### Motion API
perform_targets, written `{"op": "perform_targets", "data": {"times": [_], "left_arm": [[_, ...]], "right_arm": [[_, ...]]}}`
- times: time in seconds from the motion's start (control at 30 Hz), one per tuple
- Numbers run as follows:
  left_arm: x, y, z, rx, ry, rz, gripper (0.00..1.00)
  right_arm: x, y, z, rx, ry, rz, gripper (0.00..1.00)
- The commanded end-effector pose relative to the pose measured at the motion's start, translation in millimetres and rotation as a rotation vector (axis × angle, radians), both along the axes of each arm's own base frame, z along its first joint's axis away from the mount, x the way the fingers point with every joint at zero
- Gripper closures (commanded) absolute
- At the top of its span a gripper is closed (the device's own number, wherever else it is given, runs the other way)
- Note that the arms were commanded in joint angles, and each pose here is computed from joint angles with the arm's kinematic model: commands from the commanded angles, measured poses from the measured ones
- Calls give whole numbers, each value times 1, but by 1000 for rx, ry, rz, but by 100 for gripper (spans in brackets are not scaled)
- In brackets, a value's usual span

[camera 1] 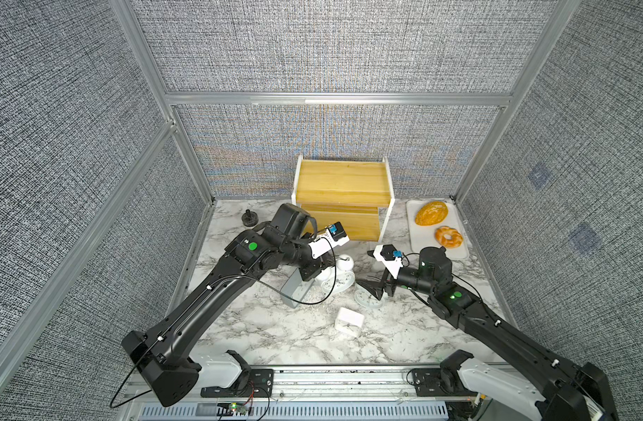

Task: Place the alarm clocks on the shelf by style
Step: Pick up the alarm from the center of the board.

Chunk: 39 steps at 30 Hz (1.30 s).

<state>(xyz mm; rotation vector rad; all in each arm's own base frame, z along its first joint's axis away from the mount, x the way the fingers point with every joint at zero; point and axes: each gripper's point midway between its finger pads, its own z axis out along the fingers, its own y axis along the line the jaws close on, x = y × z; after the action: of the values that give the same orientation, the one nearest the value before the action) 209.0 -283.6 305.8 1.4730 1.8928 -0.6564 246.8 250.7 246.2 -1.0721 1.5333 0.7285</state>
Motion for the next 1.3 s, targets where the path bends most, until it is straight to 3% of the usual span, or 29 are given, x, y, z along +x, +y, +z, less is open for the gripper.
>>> {"op": "perform_targets", "data": {"times": [0.0,0.27,0.73,0.83,1.1,1.27], "left_arm": [[-3,-7,8,-25,-29,-65,100],[-9,-13,16,-32,-36,-151,100],[-16,-19,16,-45,-25,-231,100],[-14,-21,18,-51,-38,-230,100],[-12,-20,19,-52,-53,-226,100],[-12,-22,19,-55,-47,-227,100]], "right_arm": [[-9,8,1,-17,-16,88,1],[-17,21,0,-46,18,202,1],[-18,29,-2,-49,33,250,2],[-21,30,-4,-51,42,263,9],[-16,28,2,-47,29,222,38],[-17,27,6,-37,17,218,50]]}}
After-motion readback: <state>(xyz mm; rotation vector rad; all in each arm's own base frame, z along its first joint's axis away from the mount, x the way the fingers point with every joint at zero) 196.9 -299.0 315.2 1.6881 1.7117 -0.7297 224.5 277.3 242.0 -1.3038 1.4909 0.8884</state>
